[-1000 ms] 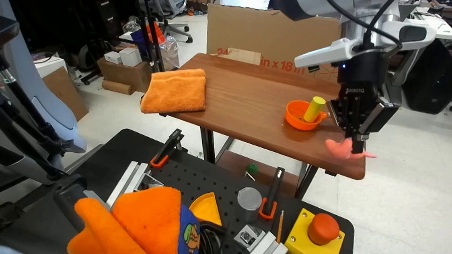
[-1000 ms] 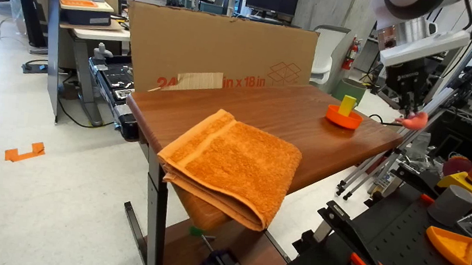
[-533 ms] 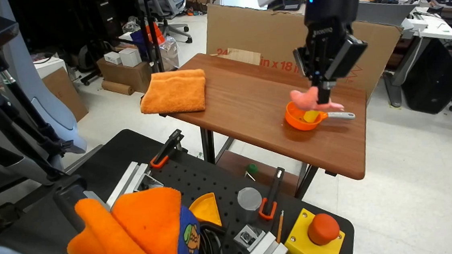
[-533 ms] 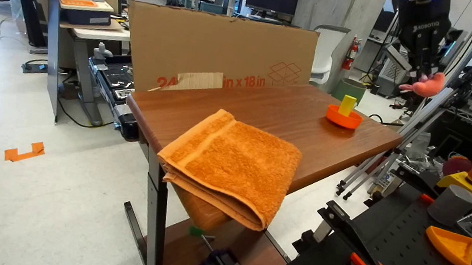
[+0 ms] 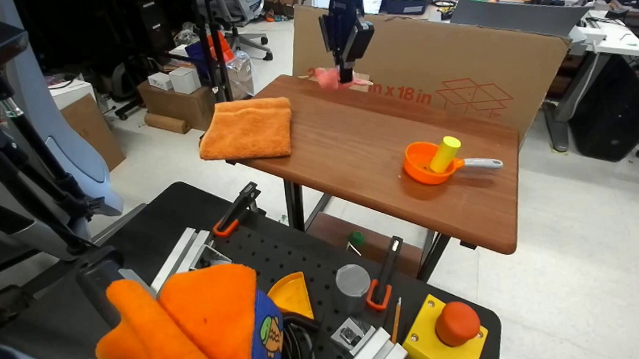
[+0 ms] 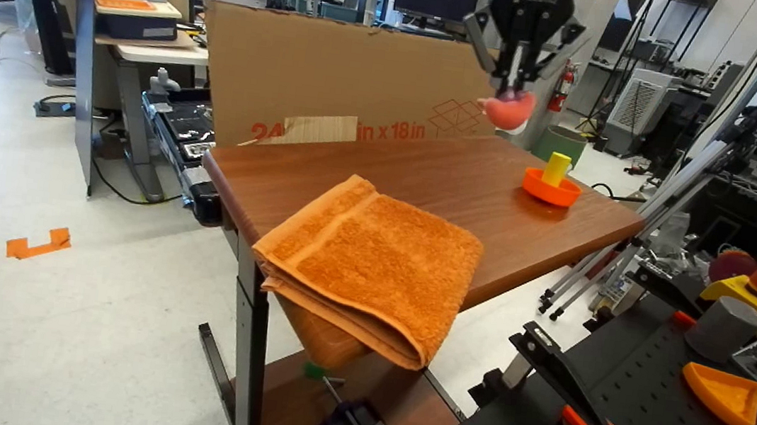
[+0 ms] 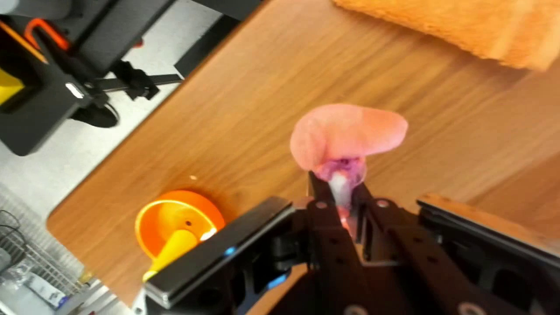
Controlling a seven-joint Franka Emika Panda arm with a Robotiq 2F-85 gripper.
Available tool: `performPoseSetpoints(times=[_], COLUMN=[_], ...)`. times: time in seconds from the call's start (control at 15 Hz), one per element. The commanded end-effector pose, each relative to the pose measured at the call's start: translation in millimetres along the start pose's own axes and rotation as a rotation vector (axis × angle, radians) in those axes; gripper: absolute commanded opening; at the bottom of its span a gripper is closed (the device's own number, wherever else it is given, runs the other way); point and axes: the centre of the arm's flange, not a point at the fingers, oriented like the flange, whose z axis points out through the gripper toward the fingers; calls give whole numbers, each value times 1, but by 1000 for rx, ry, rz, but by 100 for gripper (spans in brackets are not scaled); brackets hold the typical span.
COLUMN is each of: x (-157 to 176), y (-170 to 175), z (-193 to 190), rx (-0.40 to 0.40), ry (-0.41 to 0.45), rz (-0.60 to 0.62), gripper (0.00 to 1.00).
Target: Move the pink bunny to the left
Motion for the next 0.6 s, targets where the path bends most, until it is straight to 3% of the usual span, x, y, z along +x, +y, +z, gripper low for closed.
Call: performPoseSetpoints(times=[0.0,0.2,0.53], x=[41,75,117], y=[-63,-94,-117], z=[12,36,117], rx=[91,89,-26], ry=[36,56,97], rz=[37,70,117], gripper=[6,6,6])
